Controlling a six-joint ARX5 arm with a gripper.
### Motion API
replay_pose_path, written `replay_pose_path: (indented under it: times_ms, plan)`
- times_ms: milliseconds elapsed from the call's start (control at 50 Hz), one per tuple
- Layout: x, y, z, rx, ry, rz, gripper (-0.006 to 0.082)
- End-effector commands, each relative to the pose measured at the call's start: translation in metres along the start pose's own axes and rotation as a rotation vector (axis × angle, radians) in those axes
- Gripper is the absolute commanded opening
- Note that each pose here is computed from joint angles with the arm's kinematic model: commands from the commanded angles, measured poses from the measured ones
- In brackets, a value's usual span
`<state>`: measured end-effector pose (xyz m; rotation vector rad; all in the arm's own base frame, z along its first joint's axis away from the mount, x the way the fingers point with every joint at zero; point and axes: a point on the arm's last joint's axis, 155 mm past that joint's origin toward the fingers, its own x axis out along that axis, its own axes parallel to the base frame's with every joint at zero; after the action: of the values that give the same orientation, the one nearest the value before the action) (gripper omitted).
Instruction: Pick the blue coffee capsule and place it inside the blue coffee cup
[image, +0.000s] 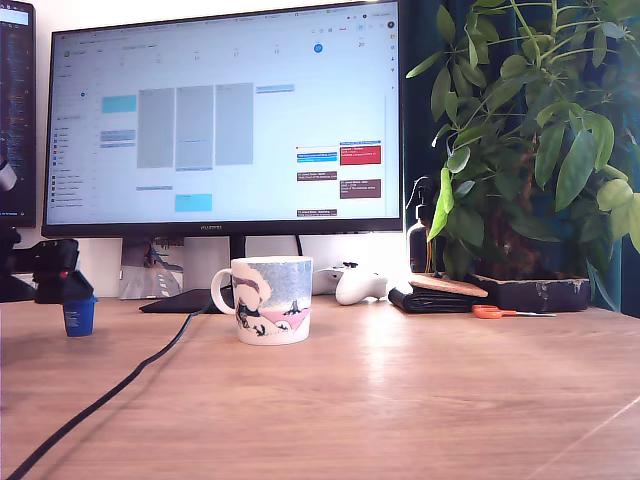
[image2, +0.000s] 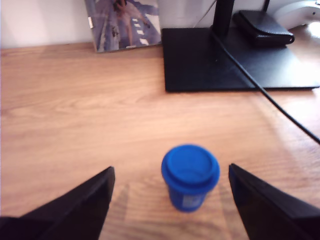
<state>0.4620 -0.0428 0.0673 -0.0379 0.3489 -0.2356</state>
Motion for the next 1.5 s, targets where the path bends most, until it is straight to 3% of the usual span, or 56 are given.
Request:
replay_pose_path:
  times_ms: [0, 420, 540, 640, 780, 860, 1140, 1320, 1480]
  plan:
    - [0.007, -0.001, -0.008, -0.003, 0.028, -0.017, 0.0668]
    - [0.028, 0.000, -0.023, -0.001, 0.097, -0.045, 0.0666]
    - [0.029, -0.001, -0.020, 0.007, 0.090, -0.049, 0.0628]
    - [0.029, -0.001, -0.026, -0.003, 0.123, -0.050, 0.0524]
    - [0.029, -0.001, -0.030, 0.017, 0.137, -0.050, 0.0194]
    - [0.029, -0.001, -0.028, 0.019, 0.131, -0.051, 0.0102]
    - [0.031, -0.005, -0.001, 0.029, 0.025, -0.078, 0.0096]
    - [0.025, -0.040, 0.026, -0.079, -0.046, -0.246, 0.0096]
    - [0.017, -0.079, 0.040, -0.095, -0.064, -0.383, 0.0096]
